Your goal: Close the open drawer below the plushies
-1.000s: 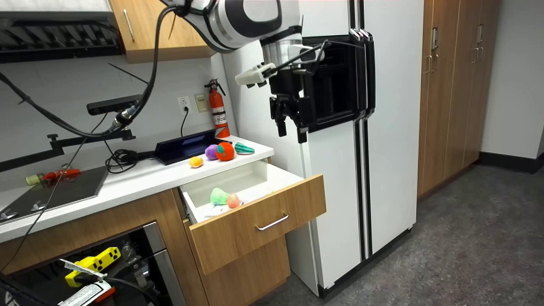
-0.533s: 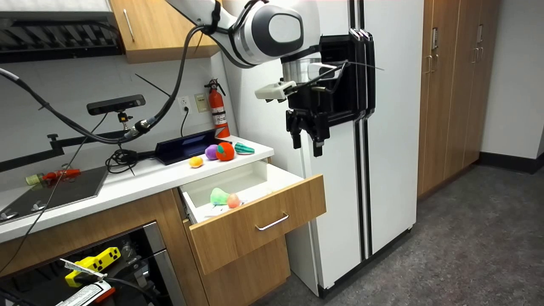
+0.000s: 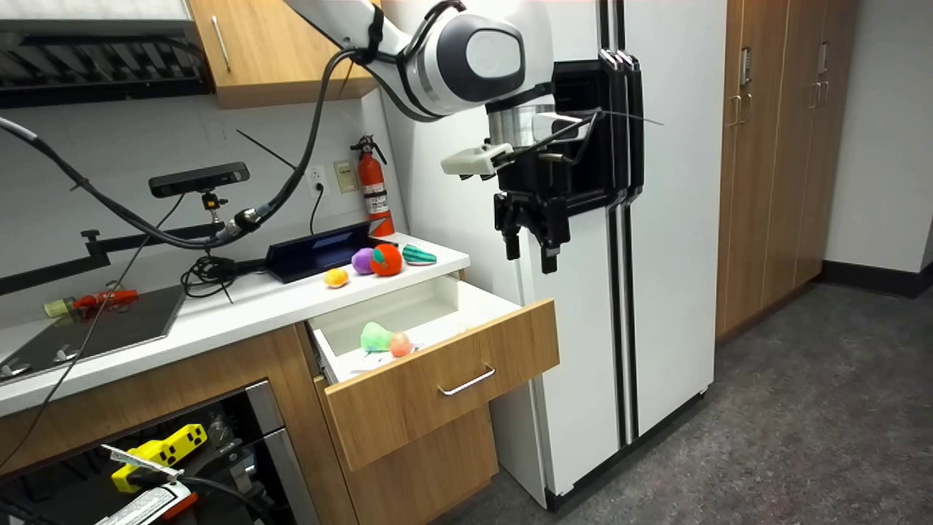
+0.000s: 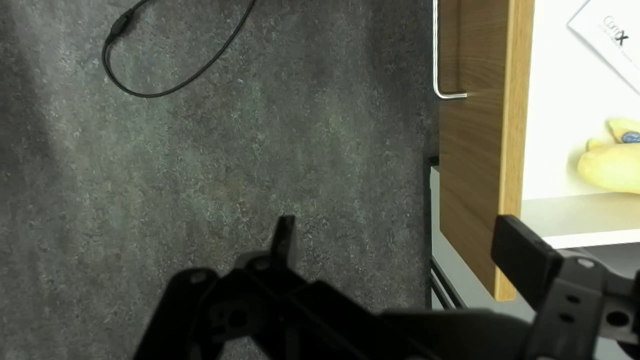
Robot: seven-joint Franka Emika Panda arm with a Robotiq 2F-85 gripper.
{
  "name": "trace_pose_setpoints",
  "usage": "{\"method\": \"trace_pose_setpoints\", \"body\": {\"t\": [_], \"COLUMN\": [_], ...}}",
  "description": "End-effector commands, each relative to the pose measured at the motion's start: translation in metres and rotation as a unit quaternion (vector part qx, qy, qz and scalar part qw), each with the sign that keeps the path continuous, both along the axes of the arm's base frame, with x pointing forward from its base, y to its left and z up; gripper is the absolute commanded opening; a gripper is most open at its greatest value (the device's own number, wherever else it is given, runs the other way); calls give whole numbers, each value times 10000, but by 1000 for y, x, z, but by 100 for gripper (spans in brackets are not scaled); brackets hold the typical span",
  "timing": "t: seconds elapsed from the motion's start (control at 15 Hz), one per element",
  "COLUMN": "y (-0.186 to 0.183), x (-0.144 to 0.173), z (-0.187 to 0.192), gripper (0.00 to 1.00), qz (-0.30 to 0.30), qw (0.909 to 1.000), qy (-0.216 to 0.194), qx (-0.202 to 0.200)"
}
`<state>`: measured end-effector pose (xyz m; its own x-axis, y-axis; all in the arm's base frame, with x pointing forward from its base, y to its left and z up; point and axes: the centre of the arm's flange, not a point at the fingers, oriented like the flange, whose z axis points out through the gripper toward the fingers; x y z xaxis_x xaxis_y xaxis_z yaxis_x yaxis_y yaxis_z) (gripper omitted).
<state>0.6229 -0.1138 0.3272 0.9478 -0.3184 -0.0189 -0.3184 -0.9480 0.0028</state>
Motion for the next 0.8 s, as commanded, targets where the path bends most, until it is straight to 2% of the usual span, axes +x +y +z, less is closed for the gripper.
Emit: {"method": "trace_pose_setpoints", "body": {"t": [0.0, 0.73], "y": [-16, -35], "x": [26, 80], "z": [-21, -139], "gripper": [100, 100], "qz": [211, 827], "qw": [9997, 9943], "qy": [102, 656], "qx": [-59, 167]}}
